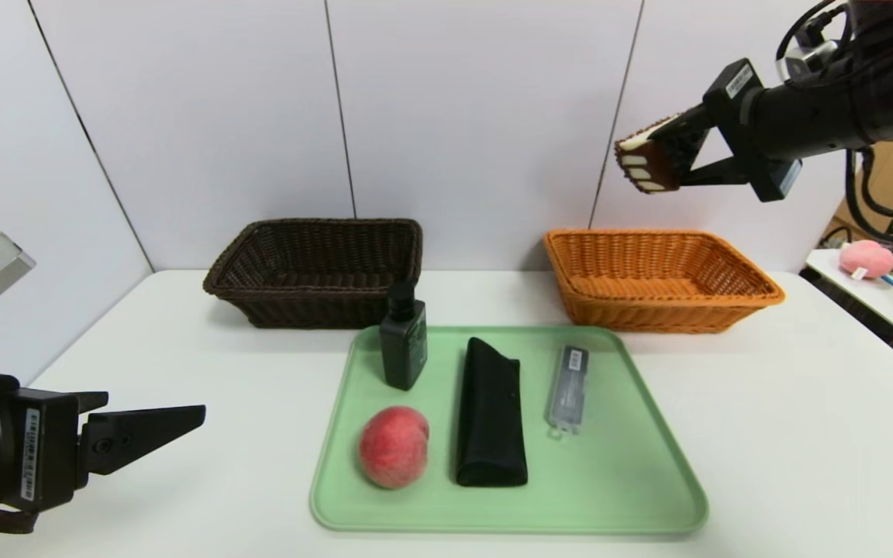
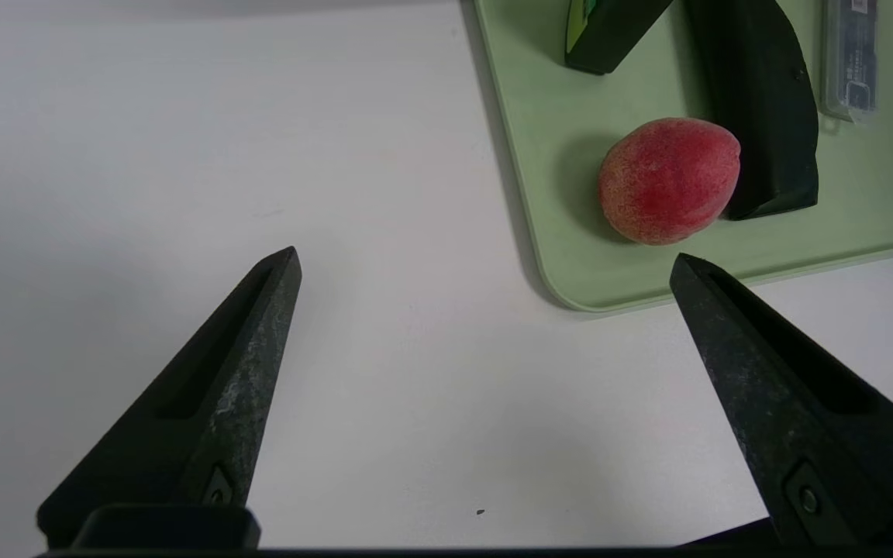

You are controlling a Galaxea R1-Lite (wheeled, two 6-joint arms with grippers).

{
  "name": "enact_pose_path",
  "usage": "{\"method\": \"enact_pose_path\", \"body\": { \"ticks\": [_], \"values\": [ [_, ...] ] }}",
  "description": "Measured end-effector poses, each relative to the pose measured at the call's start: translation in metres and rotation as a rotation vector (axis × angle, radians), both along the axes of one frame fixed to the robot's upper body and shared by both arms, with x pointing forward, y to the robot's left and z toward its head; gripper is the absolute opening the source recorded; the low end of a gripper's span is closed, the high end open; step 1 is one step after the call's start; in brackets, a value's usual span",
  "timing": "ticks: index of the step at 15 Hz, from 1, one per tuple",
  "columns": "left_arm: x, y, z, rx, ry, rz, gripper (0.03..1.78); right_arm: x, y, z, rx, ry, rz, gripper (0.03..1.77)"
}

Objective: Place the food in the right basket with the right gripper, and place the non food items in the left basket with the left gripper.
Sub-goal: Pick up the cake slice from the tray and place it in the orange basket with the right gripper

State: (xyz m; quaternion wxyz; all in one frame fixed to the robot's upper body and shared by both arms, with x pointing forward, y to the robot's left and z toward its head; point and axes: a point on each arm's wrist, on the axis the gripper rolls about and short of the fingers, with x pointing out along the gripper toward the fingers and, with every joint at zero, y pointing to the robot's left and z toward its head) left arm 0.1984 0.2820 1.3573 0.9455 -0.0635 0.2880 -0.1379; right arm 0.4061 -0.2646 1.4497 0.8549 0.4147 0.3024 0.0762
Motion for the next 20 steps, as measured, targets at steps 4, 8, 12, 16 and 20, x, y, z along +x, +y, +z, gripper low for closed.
{"method": "enact_pose_path", "body": {
  "ticks": [4, 8, 12, 16, 20],
  "values": [
    [-0.002, 0.001, 0.002, -0.001, -0.012, 0.001, 1.69, 0.065, -0.014, -0.049, -0.012, 0.043, -0.111, 0.80],
    [-0.002, 0.001, 0.004, -0.002, -0.022, 0.002, 1.69, 0.104, -0.019, -0.099, -0.037, 0.136, -0.140, 0.80],
    [-0.002, 0.001, 0.005, -0.004, -0.027, 0.002, 1.69, 0.118, -0.022, -0.125, -0.055, 0.200, -0.145, 0.96],
    [-0.002, 0.001, 0.006, -0.007, -0.029, 0.002, 1.69, 0.119, -0.022, -0.127, -0.050, 0.207, -0.148, 1.26],
    [-0.002, 0.001, 0.006, -0.008, -0.027, 0.000, 1.69, 0.113, -0.017, -0.112, -0.023, 0.162, -0.154, 1.44]
  ]
}}
